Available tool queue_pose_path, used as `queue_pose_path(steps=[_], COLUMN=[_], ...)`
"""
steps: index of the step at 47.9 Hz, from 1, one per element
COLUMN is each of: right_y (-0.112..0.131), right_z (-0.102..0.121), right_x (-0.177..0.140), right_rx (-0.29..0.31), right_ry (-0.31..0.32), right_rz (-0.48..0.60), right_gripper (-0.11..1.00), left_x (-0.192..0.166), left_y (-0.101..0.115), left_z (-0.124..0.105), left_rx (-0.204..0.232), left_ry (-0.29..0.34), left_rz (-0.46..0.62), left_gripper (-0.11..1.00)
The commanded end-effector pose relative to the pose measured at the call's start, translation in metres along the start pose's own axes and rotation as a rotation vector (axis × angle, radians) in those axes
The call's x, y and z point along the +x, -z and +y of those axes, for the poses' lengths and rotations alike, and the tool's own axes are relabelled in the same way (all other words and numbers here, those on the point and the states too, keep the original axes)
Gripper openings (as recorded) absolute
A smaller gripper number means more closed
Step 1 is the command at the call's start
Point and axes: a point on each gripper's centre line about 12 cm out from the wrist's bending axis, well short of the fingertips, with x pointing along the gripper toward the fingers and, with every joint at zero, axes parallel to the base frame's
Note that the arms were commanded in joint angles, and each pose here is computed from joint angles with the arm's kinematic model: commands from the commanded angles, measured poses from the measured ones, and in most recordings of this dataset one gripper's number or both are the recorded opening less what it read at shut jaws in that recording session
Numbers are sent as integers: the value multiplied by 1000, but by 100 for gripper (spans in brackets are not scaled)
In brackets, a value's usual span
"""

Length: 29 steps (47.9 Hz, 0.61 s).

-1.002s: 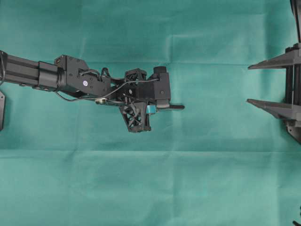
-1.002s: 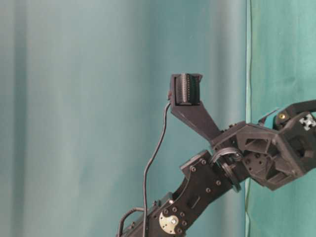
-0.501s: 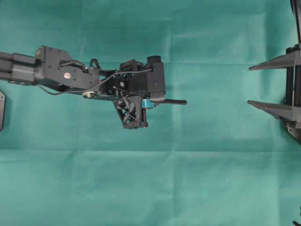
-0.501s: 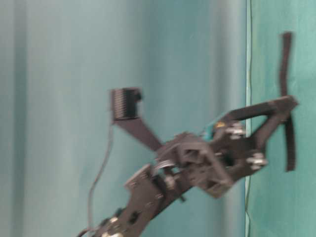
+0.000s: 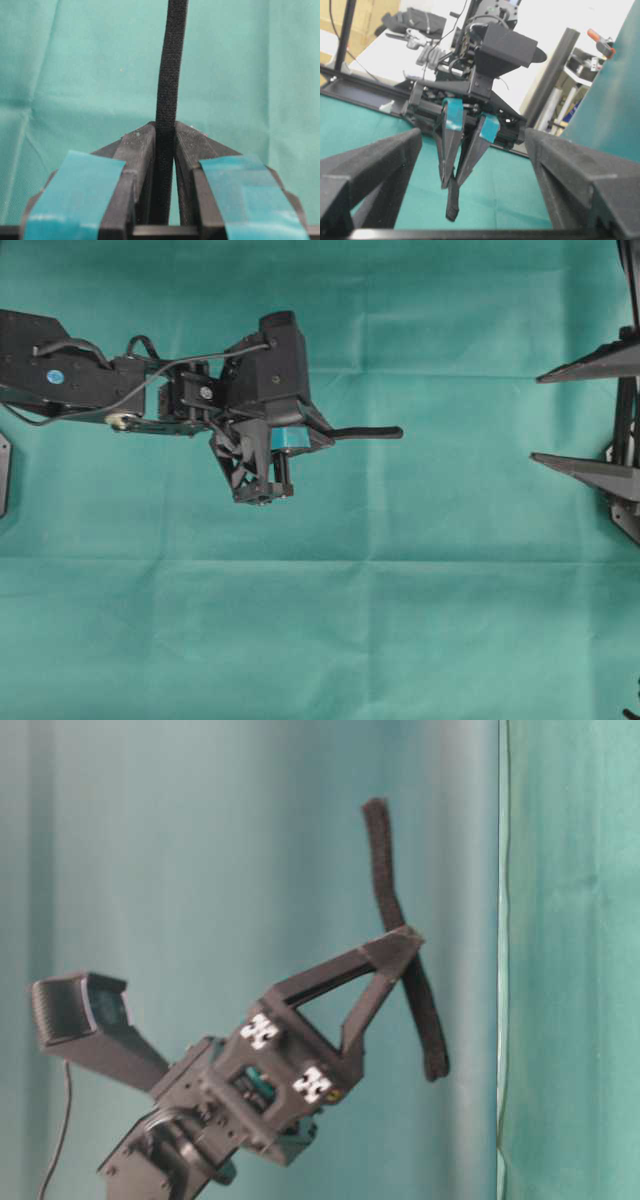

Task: Peel off the Velcro with your right arm.
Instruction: 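Lift the strap with the left gripper and rotate it upright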

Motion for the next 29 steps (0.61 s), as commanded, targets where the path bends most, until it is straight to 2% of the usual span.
queue_pose_path(steps=[1, 6, 15, 21, 29], right_y=[-7, -2, 7, 12, 19], right_z=[-2, -1, -4, -5, -9], right_x=[9, 17, 28, 31, 34], right_rx=[-15, -32, -106, -151, -192], right_ry=[-3, -10, -8, -5, 4], right_rz=[-7, 24, 73, 92, 124], right_gripper=[65, 65, 65, 65, 65], left_x=[-11, -11, -12, -19, -34], left_y=[-13, -13, -12, -15, -15], left_z=[-2, -2, 0, 1, 9], left_rx=[-30, -97, -218, -324, -433], left_ry=[8, 11, 18, 32, 49], left_rz=[-62, -87, -112, -162, -264], left_gripper=[9, 9, 9, 9, 9])
